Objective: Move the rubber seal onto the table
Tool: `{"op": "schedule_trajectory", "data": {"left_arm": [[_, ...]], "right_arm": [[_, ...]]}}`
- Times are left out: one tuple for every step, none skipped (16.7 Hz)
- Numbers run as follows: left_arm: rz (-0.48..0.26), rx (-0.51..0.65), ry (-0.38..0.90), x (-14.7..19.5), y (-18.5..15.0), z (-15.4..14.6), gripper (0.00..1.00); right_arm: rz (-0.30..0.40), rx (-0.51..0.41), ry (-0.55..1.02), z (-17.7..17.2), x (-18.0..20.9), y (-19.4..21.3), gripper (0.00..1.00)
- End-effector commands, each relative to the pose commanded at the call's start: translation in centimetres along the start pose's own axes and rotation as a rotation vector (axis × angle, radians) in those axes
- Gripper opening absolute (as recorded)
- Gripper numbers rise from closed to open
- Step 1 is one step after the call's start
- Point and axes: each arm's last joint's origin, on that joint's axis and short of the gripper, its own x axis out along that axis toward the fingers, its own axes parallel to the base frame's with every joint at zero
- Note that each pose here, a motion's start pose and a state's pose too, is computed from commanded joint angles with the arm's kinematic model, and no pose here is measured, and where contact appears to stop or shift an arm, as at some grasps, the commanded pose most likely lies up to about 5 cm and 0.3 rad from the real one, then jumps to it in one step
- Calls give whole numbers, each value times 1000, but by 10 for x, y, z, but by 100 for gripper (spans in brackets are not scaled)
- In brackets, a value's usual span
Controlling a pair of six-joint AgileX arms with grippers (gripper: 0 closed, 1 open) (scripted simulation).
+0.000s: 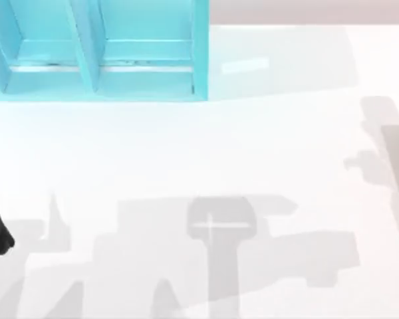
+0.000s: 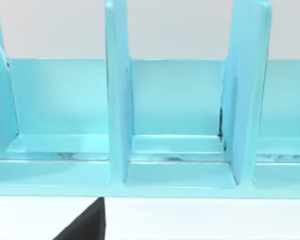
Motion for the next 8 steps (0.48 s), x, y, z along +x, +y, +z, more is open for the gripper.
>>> {"op": "schedule_trajectory", "data": {"left_arm": [[0,0,0,0,0,0,100],[0,0,0,0,0,0,100],[0,0,0,0,0,0,100],[0,0,0,0,0,0,100],[0,0,0,0,0,0,100],[0,0,0,0,0,0,100],[0,0,0,0,0,0,100],[0,0,0,0,0,0,100]], "right_arm": [[0,0,2,11,8,9,0],[0,0,11,23,18,19,0],[-2,1,23,35,31,30,0],[-5,1,34,46,46,43,0],[-7,1,43,56,60,56,0],[-9,0,47,64,74,70,0],[-9,0,44,71,86,83,0],[-7,0,35,75,94,95,0]]}}
